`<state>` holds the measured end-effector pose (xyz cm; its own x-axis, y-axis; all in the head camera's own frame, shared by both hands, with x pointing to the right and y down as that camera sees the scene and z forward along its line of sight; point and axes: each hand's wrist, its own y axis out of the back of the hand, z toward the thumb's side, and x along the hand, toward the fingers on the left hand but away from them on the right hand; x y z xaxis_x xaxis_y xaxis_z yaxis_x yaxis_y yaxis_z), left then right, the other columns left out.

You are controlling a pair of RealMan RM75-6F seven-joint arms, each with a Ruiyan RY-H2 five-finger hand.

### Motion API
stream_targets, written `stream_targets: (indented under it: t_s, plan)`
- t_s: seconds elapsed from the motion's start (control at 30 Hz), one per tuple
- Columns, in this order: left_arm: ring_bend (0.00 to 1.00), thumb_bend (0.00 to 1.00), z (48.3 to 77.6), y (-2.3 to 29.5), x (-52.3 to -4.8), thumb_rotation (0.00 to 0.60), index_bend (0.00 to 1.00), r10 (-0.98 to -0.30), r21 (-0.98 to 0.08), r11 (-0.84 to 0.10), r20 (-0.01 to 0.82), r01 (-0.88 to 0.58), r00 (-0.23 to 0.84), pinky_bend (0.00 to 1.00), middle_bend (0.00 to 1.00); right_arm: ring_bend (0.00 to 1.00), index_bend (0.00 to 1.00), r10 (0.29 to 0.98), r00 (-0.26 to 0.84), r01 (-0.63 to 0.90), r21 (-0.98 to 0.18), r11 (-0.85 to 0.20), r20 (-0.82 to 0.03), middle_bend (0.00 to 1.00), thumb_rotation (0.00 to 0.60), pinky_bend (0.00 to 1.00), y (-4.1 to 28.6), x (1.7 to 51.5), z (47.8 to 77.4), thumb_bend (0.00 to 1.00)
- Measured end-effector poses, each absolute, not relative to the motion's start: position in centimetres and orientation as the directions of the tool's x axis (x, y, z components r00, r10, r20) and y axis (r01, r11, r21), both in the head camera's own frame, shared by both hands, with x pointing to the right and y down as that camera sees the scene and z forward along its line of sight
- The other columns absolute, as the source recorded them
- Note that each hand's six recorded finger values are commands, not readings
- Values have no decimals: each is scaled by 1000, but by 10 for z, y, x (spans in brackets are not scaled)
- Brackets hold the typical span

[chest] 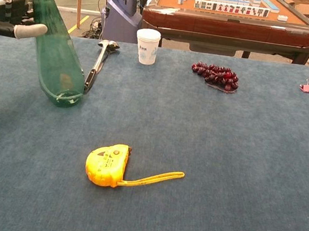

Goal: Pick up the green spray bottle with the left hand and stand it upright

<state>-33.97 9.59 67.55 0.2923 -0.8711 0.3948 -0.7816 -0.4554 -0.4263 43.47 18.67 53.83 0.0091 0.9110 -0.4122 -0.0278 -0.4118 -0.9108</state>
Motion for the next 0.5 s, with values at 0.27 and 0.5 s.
stream_targets:
  t_s: [0.27, 0.5]
  plan:
    - [0, 323, 668, 96, -359, 598, 0, -877, -547, -461, 402, -698, 264, 0, 0, 113, 253, 909, 11, -24, -909, -417, -417, 165, 600, 138, 187, 434, 541, 170]
    - [0, 323, 660, 103, -388, 600, 25, -897, -690, -430, 402, -582, 185, 0, 0, 114, 253, 908, 15, -14, -908, -420, -420, 175, 600, 138, 187, 437, 541, 170]
